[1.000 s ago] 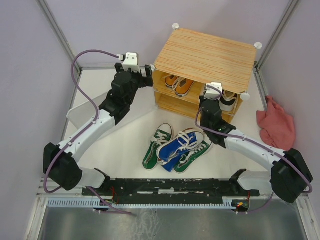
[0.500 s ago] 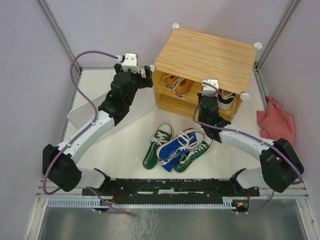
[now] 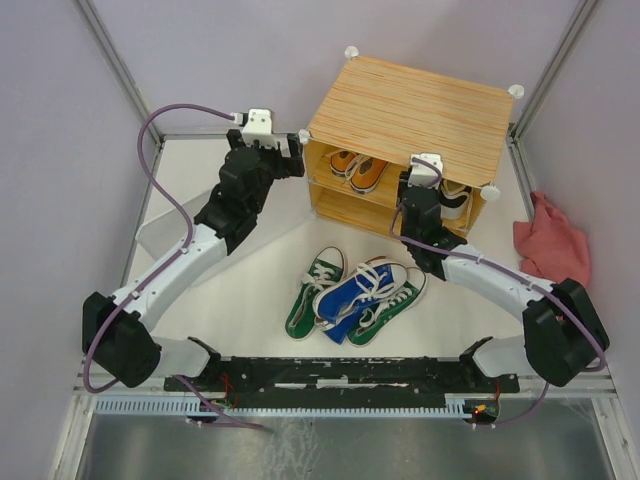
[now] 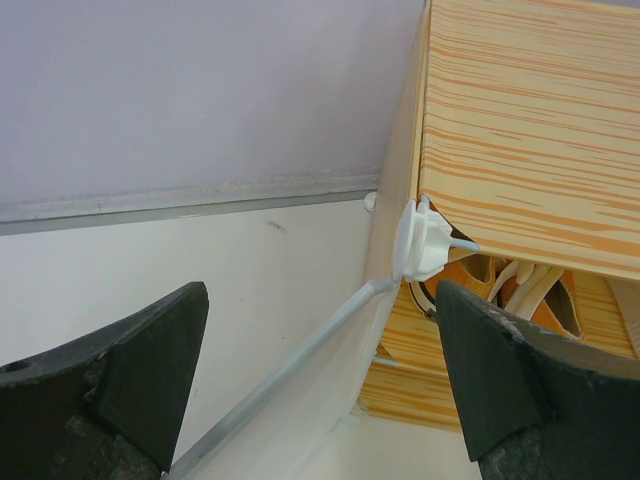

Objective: Place and organize the shoes in the shoe cabinet
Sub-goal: Place the shoe in the shoe cabinet.

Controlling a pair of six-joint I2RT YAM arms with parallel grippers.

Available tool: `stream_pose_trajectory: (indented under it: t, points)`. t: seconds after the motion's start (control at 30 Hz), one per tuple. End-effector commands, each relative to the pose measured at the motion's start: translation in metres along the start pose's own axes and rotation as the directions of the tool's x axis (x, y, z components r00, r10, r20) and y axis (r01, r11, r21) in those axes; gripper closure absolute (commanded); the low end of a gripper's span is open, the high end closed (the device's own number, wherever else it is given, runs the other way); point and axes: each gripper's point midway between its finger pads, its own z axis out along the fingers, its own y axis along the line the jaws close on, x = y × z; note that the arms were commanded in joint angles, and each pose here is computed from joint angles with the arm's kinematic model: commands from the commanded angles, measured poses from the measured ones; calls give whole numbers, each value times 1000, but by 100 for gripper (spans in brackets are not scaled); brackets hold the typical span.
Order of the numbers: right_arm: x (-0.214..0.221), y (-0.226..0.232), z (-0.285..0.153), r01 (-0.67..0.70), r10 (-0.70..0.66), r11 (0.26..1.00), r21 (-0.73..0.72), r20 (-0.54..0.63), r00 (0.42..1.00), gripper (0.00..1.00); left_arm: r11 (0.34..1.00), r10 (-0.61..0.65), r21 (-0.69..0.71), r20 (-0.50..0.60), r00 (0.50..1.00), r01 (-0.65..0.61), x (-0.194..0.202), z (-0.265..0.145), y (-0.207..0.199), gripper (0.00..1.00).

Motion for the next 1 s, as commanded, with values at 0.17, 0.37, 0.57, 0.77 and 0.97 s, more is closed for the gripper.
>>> stream_pose_trajectory:
  t: [0.17,0.37,0.57,0.77,0.97]
  points:
    - [-44,4,-48,-58,44,974,-219,-70,997,42,1000,-8,-2,2,1000,8,-8,-11,5,0]
    - [-64,18,-113,33,-101,868,-495,-112,989,41,1000,-11,1,-4,1000,11,-12,-14,5,0]
    - [-116,17,-159,152,-218,756,-637,-26,976,43,1000,-25,12,4,1000,25,-16,-18,4,0]
    - [-151,-5,-123,316,-325,845,-432,55,944,24,999,-31,28,-5,1000,31,-17,-21,1,0]
    - [-137,15,-88,482,-494,799,-360,64,867,11,999,-18,34,-16,1000,19,-14,-22,1,0]
